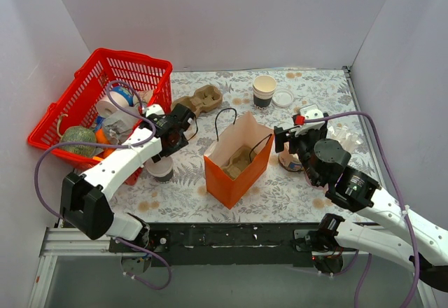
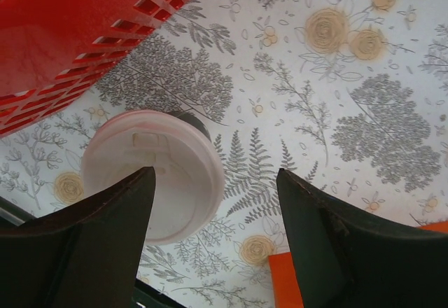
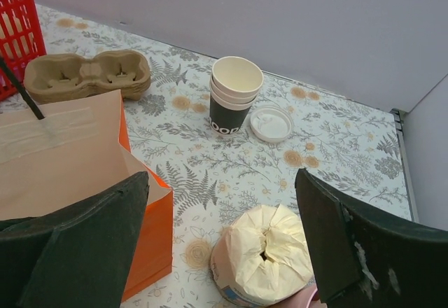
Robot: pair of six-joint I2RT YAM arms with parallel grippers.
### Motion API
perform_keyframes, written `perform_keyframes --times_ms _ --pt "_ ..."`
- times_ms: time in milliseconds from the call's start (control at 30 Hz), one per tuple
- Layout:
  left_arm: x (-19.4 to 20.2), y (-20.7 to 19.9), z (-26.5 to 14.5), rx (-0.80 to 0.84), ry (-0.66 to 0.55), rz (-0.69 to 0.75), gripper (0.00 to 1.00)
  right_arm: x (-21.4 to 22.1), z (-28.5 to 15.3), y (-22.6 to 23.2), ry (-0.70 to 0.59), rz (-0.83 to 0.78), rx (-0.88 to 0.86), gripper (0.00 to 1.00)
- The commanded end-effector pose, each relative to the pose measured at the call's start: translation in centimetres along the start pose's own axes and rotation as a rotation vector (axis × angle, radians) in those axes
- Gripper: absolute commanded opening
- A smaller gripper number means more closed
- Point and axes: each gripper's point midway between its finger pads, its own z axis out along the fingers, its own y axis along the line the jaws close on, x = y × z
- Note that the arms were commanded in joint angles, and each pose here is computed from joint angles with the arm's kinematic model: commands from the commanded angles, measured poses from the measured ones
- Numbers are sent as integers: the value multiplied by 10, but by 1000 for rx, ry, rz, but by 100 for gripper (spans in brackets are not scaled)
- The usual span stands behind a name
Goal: Pack the takeout coffee
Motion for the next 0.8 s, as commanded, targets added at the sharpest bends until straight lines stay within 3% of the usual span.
perform_keyframes --times_ms 0,200,767 --pt "1 24 9 -100 -39 19 70 -8 2 -6 -38 18 40 92" --pt "9 21 16 -103 -20 30 69 -9 2 -8 -39 20 49 92" --pt "7 15 22 -111 -29 22 54 -8 3 -7 -39 19 48 91"
